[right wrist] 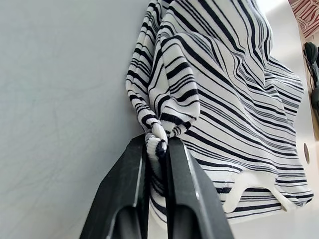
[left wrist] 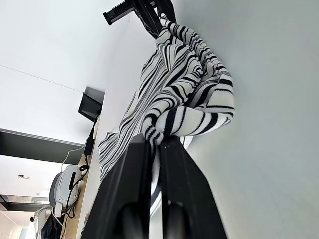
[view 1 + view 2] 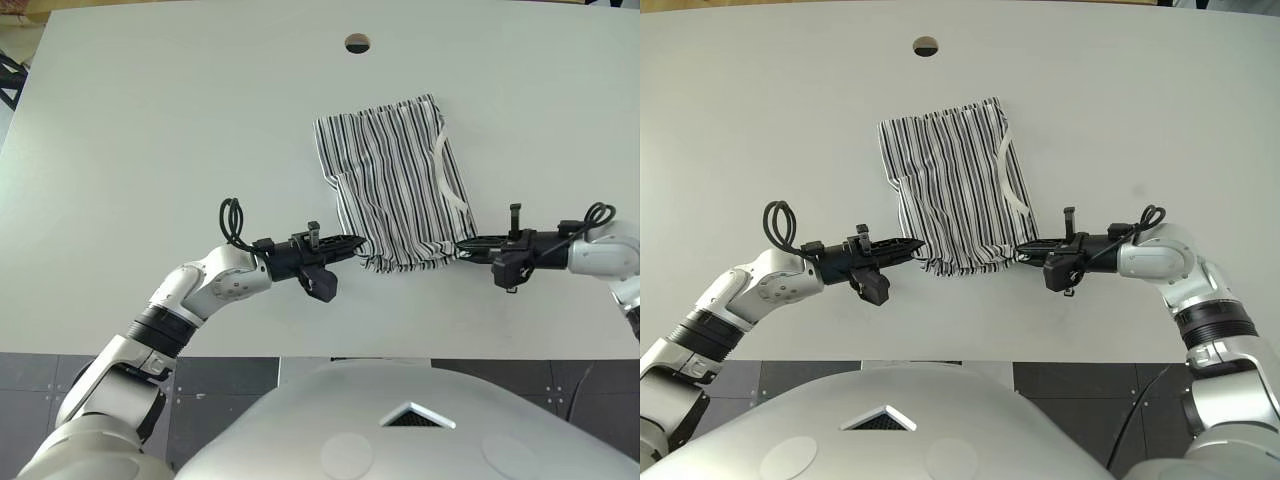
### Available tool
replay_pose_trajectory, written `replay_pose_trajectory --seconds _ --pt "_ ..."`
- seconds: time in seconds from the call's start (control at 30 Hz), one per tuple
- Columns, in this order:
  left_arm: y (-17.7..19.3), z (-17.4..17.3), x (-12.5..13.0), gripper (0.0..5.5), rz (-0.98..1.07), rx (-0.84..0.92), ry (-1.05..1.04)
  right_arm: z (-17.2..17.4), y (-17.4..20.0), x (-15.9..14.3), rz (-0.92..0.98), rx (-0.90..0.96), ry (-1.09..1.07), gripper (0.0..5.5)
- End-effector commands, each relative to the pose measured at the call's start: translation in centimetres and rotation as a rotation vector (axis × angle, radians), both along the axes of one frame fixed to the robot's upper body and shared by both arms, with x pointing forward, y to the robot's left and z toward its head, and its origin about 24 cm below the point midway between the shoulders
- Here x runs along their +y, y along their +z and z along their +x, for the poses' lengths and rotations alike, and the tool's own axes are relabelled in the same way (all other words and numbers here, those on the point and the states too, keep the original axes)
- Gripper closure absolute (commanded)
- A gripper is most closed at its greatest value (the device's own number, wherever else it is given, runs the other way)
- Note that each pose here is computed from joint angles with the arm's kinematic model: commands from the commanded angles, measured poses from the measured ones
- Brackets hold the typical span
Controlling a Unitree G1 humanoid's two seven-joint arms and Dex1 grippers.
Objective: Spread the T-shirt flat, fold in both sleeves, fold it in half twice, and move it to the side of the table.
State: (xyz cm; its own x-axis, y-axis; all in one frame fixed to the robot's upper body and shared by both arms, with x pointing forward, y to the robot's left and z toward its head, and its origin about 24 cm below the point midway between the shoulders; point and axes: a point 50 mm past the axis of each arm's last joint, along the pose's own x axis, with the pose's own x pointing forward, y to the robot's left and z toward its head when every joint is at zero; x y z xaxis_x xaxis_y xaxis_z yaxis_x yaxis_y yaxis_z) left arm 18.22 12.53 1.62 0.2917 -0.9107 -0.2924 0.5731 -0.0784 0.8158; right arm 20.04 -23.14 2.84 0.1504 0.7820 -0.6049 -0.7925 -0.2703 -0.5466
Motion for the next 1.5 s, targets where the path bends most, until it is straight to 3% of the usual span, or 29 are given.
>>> replay_pose_trajectory --seconds 0.03,0.17,0.3,0.63,0.83,1.13,1.5 --pt "-2.5 -2.0 0.7 5.40 0.116 0.141 -0.033 -1.5 -0.9 0.2 0.004 0.186 -0.027 5.27" --pt "-0.5 -3.0 1.5 5.40 0.057 0.386 -0.038 -1.8 1.9 0.7 0.185 0.453 -0.107 5.28" --pt "2.1 -3.8 2.8 5.40 -0.007 0.617 -0.038 -2.8 3.9 0.7 0.252 0.684 -0.107 5.28" --pt "4.5 -5.6 3.5 5.40 -0.149 0.878 -0.030 -4.8 5.2 1.0 0.292 0.851 -0.076 5.29" --pt "6.0 -2.8 4.5 5.40 -0.287 0.845 0.071 -2.2 6.5 1.7 0.403 0.678 -0.133 5.29" --pt "4.9 2.2 6.4 5.40 -0.388 0.685 0.335 3.2 6.6 3.0 0.502 0.320 -0.262 5.29" --pt "2.3 6.0 7.2 5.40 -0.354 0.611 0.498 6.1 4.5 4.7 0.452 0.186 -0.302 5.29"
